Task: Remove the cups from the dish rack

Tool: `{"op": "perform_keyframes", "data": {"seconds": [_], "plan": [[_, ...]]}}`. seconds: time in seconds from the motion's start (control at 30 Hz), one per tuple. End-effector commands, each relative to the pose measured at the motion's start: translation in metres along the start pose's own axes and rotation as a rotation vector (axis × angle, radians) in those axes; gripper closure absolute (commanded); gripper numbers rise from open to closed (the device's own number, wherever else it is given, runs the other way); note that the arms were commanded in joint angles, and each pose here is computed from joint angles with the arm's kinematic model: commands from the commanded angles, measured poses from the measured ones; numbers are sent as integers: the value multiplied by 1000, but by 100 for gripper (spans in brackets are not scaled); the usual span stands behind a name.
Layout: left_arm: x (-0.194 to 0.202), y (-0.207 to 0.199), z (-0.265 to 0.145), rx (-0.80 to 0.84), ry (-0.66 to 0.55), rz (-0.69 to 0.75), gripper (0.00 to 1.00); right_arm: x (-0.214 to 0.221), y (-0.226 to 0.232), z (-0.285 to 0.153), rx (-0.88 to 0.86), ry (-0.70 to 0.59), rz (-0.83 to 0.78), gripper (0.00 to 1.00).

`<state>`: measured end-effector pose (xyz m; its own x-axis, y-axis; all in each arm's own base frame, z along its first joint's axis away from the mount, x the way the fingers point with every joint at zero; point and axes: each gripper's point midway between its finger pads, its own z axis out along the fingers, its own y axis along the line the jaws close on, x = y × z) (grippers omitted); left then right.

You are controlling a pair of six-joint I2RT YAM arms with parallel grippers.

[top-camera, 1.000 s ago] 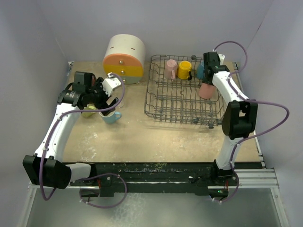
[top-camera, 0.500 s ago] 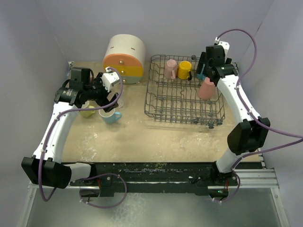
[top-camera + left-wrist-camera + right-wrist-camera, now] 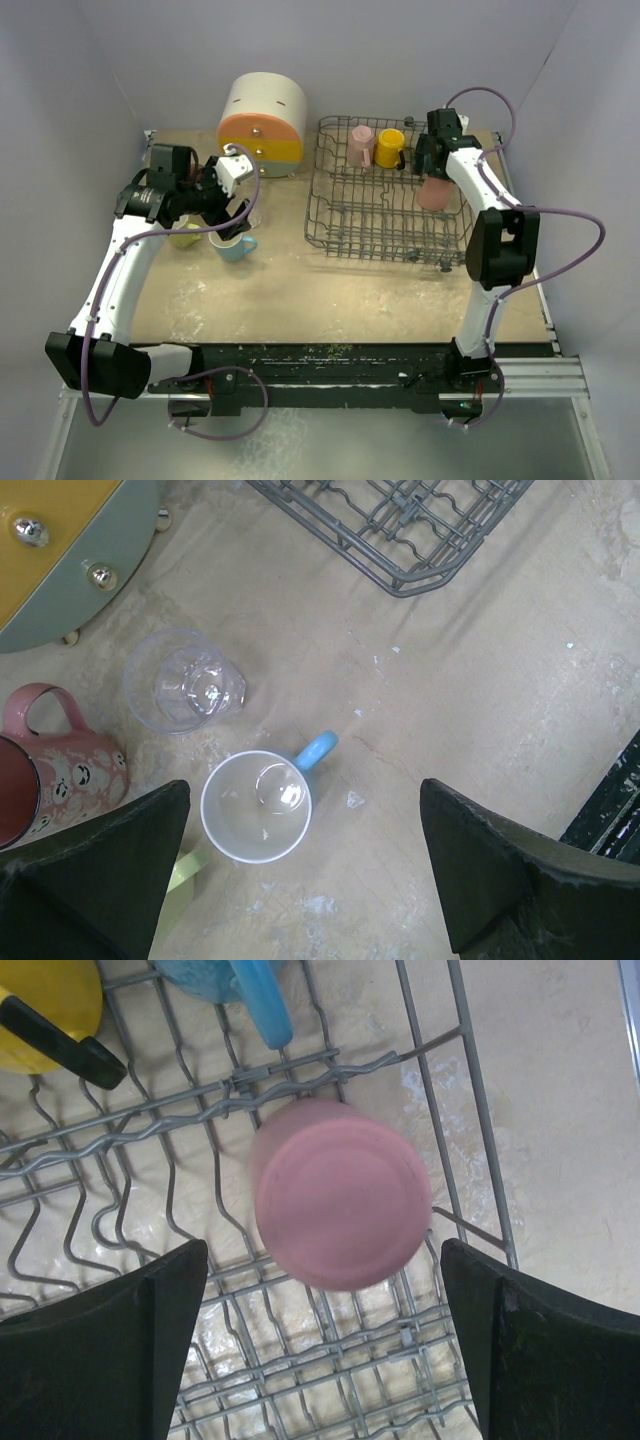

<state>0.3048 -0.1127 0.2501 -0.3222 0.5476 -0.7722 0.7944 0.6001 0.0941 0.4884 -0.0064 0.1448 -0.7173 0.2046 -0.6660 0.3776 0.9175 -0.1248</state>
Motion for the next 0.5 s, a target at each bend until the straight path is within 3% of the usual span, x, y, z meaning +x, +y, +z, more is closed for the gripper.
{"op": "perform_keyframes", "data": {"seconds": [0.0, 0.47], "plan": [[-13, -4, -6, 15, -58, 41, 0, -26, 0, -2, -22, -57, 15, 0], [-12, -7, -5, 34, -60, 53, 1, -13, -8, 23, 36, -33, -22, 6]]}}
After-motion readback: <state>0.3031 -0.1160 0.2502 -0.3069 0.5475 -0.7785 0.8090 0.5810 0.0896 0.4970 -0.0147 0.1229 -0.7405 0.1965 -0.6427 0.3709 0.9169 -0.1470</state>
